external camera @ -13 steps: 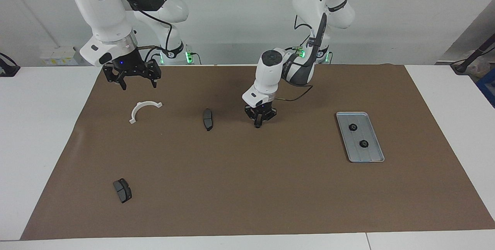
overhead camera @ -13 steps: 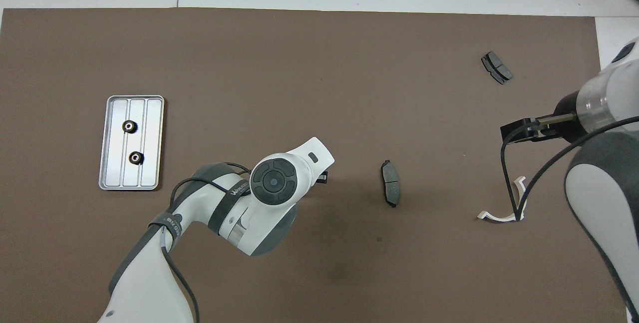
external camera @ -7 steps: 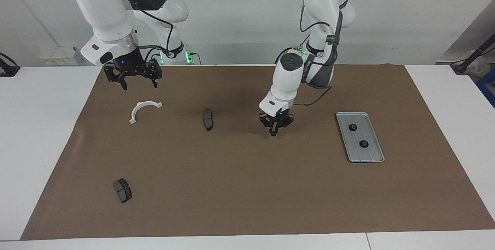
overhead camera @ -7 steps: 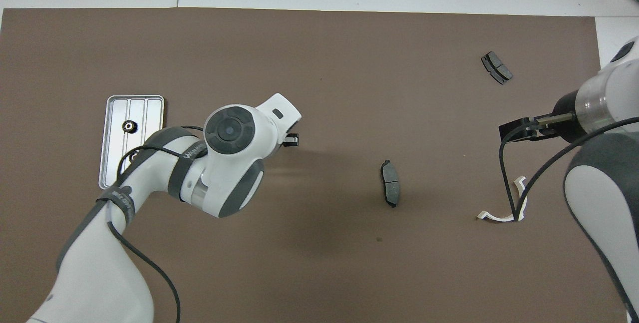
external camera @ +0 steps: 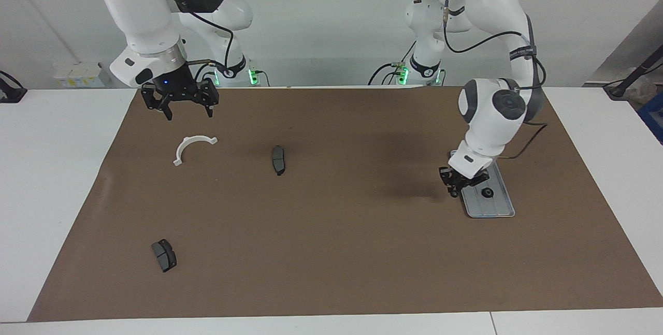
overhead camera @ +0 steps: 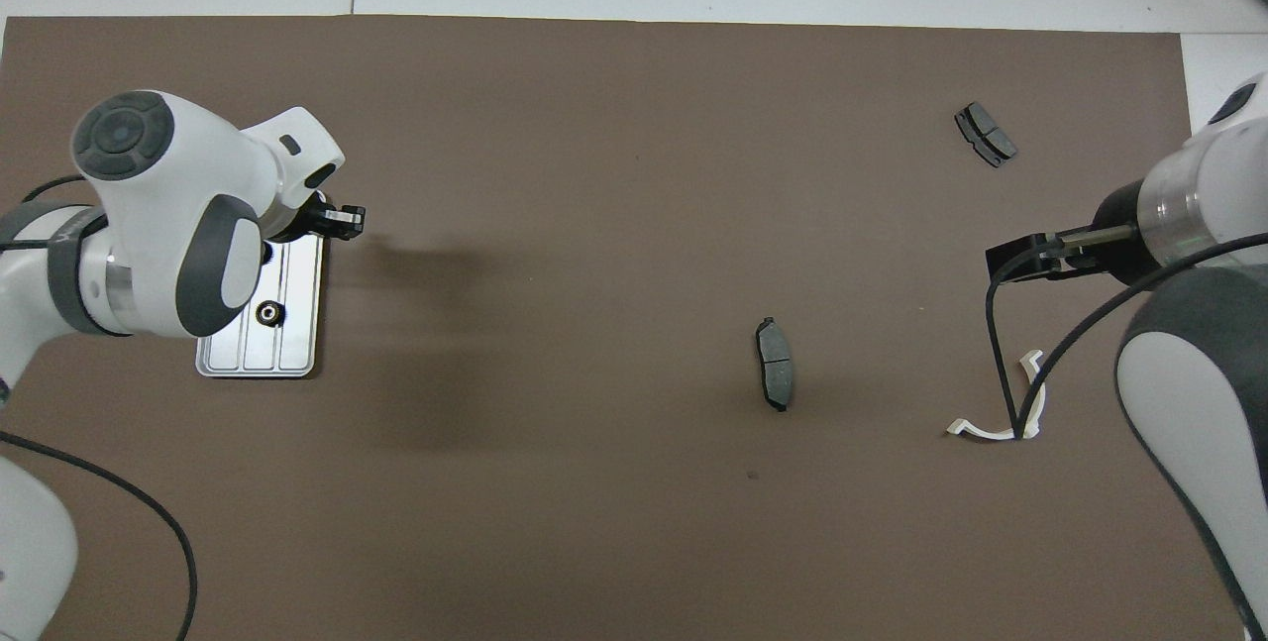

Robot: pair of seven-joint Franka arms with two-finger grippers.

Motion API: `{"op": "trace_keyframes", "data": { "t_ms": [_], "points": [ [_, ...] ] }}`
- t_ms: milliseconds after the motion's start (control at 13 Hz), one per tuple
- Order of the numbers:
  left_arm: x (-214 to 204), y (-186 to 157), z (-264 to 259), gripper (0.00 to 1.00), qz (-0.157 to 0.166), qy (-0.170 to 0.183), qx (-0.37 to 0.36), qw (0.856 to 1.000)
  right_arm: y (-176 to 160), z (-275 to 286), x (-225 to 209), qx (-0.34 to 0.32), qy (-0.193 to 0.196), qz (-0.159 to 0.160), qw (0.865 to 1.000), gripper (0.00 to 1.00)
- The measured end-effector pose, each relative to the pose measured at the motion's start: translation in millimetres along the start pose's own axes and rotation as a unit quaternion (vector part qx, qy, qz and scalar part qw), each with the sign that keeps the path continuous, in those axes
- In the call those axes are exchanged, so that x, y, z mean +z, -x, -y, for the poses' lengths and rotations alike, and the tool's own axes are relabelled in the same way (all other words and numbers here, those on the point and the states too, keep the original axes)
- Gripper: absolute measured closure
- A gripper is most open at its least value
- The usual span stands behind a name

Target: Pick bearing gear from pile to tray

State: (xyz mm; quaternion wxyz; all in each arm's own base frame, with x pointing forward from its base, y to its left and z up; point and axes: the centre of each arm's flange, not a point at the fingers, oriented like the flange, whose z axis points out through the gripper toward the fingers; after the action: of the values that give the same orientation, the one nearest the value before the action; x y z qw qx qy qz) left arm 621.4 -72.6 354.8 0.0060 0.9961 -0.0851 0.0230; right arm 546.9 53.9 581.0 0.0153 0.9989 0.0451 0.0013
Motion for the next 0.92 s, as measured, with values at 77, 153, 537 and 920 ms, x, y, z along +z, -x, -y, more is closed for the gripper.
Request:
{"op": "trace_keyframes", "data": {
  "t_ms": [77,153,537,920],
  "points": [
    [4.3,4.6,22.6,0.79,0.005,0.0,0.01,1.0,0.0,0.0,0.0,0.0,0.0,0.0,1.0,0.0],
    [9.1,9.6,41.4,0.79,0.008,0.0,0.02,1.0,0.0,0.0,0.0,0.0,0.0,0.0,1.0,0.0],
    [21.2,20.1,58.0,0.59,-0.004,-0.002,0.034,0.999,0.0,-0.3,0.0,0.0,0.0,0.0,1.0,0.0],
    [-14.6,6.4,49.4,0.0,-0.04,-0.004,0.006,0.999,0.0,-0.8,0.0,0.001,0.0,0.0,1.0,0.0]
  ]
}}
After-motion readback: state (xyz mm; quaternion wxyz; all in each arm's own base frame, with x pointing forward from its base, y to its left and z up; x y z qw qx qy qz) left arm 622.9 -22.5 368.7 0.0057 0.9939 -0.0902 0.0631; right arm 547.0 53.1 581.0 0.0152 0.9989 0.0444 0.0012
